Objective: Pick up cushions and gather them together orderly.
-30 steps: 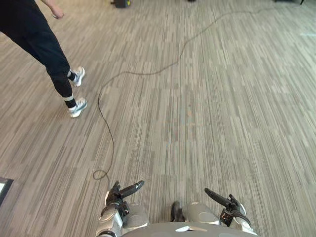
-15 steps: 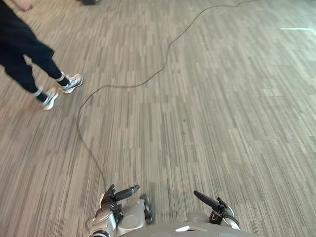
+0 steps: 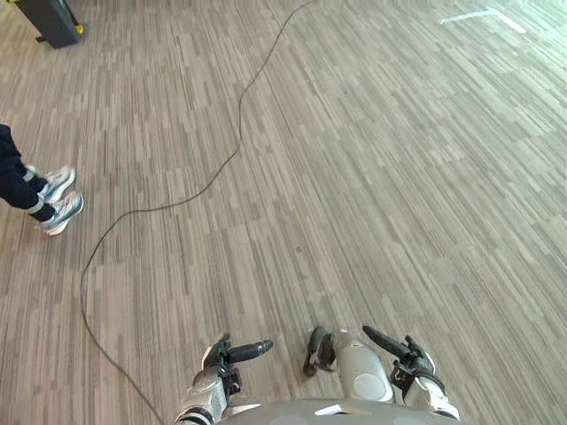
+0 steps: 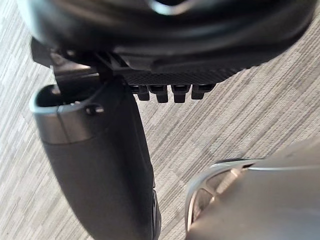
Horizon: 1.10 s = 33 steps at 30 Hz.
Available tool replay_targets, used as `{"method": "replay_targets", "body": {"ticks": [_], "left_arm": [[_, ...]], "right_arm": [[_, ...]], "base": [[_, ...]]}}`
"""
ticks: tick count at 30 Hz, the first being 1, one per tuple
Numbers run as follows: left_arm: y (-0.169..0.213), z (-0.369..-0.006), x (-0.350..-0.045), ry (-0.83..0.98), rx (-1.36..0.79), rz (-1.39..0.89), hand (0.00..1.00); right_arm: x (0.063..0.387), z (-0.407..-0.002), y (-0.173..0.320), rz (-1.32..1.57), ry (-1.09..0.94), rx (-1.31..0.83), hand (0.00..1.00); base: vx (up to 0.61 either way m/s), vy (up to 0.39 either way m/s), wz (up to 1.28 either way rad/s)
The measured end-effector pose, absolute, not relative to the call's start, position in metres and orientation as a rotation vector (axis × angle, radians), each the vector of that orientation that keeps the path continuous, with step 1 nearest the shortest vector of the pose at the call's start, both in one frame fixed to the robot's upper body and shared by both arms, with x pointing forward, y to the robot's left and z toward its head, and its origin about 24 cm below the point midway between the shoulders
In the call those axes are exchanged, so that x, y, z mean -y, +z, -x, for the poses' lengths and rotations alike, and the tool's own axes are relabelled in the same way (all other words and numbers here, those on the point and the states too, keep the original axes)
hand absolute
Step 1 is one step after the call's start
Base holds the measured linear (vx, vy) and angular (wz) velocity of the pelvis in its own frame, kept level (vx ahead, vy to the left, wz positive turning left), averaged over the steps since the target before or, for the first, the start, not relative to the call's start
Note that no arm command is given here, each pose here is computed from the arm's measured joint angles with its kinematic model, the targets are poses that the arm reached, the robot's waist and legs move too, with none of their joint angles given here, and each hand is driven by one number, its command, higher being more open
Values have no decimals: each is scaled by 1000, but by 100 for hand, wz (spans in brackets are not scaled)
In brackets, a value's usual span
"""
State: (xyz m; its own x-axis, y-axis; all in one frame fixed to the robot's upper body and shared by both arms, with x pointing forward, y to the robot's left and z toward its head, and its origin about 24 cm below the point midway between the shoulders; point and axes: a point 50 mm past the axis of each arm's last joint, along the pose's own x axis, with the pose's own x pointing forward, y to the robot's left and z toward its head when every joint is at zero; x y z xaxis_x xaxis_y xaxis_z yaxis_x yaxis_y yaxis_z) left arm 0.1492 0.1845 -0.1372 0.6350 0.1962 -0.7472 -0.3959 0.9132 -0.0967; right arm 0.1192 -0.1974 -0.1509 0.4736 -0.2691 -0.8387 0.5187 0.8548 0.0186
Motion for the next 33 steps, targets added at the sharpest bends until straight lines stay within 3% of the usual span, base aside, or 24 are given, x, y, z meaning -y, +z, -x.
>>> {"method": "replay_targets", "body": {"ticks": [8,16,22,27,33], "left_arm": [[-136,-157,-178,347,-802,298,100],[-146,-143,-190,327,-915,187,100],[-153,-128,-196,302,-994,130,100],[-155,-129,-183,271,-1002,150,100],[-145,-141,-188,330,-888,205,100]], "right_arm": [[185,-99,-159,-318,-503,-1030,100],[193,-119,-152,-257,-449,-965,100],[196,-133,-148,-248,-435,-940,100],[211,-129,-148,-264,-496,-940,100],[205,-122,-151,-269,-482,-963,100]], "base": [[603,230,-88],[518,187,-51],[509,-100,-23],[474,-236,-12],[390,-152,-44]]}}
